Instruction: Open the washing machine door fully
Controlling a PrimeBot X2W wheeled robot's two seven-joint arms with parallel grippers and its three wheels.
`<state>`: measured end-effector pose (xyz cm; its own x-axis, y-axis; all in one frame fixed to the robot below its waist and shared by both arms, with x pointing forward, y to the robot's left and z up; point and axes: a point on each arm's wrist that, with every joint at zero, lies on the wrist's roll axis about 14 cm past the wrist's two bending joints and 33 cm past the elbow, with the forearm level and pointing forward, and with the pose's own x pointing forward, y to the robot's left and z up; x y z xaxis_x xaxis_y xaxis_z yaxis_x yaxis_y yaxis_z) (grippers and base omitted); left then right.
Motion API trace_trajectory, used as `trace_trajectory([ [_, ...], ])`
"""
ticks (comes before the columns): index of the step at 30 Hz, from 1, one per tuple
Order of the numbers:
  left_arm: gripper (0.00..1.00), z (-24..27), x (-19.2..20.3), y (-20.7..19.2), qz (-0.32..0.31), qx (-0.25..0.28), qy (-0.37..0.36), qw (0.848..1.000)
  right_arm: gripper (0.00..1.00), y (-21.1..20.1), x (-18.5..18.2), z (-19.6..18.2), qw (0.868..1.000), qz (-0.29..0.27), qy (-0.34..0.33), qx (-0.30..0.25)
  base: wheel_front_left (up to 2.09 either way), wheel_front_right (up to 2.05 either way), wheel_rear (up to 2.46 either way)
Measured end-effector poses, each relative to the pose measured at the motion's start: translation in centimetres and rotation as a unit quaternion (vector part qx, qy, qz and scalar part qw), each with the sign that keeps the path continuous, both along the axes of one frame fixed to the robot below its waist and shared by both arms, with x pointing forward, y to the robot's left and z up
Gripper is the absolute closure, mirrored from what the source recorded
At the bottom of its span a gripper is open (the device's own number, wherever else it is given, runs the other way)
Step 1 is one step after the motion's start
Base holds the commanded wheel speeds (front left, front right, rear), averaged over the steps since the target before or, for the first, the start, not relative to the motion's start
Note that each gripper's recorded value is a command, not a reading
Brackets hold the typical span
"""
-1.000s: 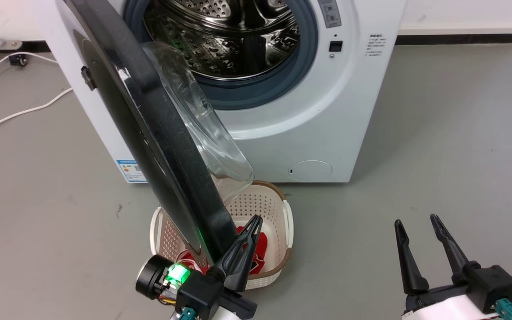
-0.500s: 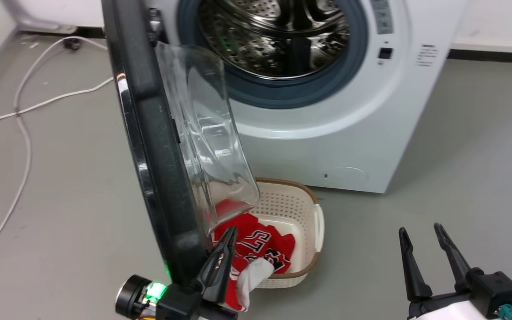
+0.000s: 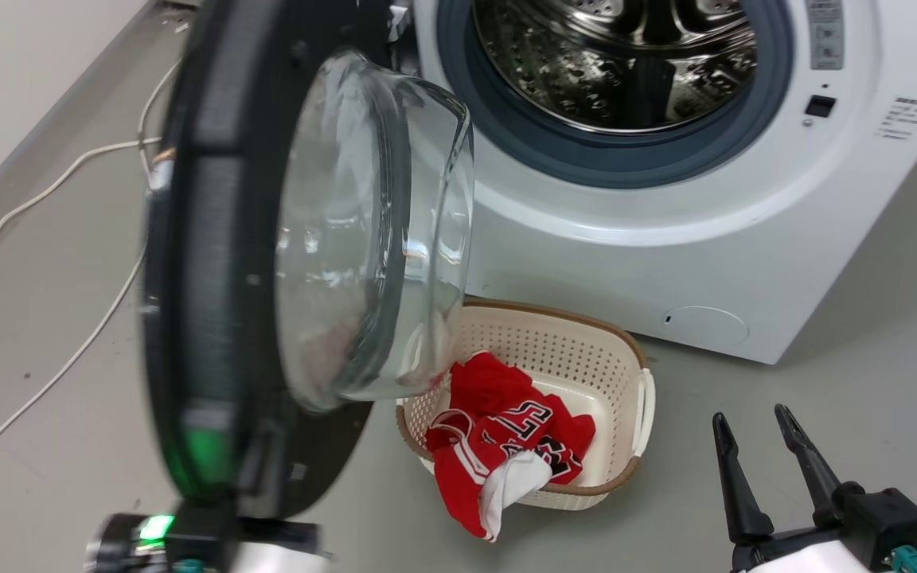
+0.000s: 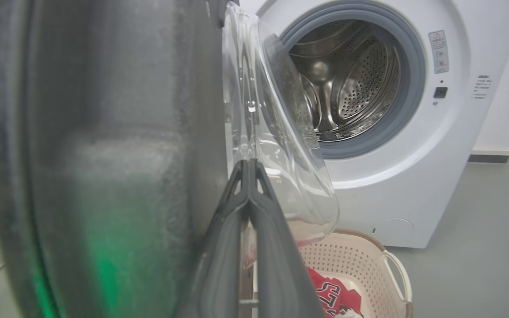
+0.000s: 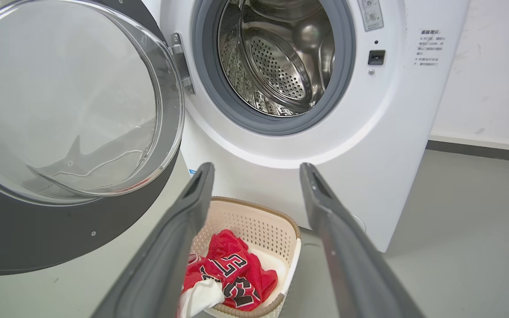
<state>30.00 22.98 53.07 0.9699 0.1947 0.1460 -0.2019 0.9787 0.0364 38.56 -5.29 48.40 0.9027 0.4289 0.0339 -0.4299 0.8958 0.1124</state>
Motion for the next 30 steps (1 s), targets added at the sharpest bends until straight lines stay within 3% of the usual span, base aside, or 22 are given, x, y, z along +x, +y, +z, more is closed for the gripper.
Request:
trace_trajectory([
  [4,1.00,0.0,-1.4,4.1,0.066,0.012,0.005,0.998,0.00,0.7,0.3,-0.3,1.000,0.010,0.002,-0.002,0.00,0.00,0.00],
  [11,1.00,-0.6,-2.3,8.2,0.120,0.022,0.021,0.992,0.00,0.9,0.6,-0.8,1.000,0.013,0.006,-0.007,0.00,0.00,0.00],
  [30,1.00,0.1,0.5,17.6,0.234,0.024,0.015,0.972,0.00,-1.3,2.6,-3.8,0.999,-0.020,0.033,-0.032,0.00,0.00,0.00],
])
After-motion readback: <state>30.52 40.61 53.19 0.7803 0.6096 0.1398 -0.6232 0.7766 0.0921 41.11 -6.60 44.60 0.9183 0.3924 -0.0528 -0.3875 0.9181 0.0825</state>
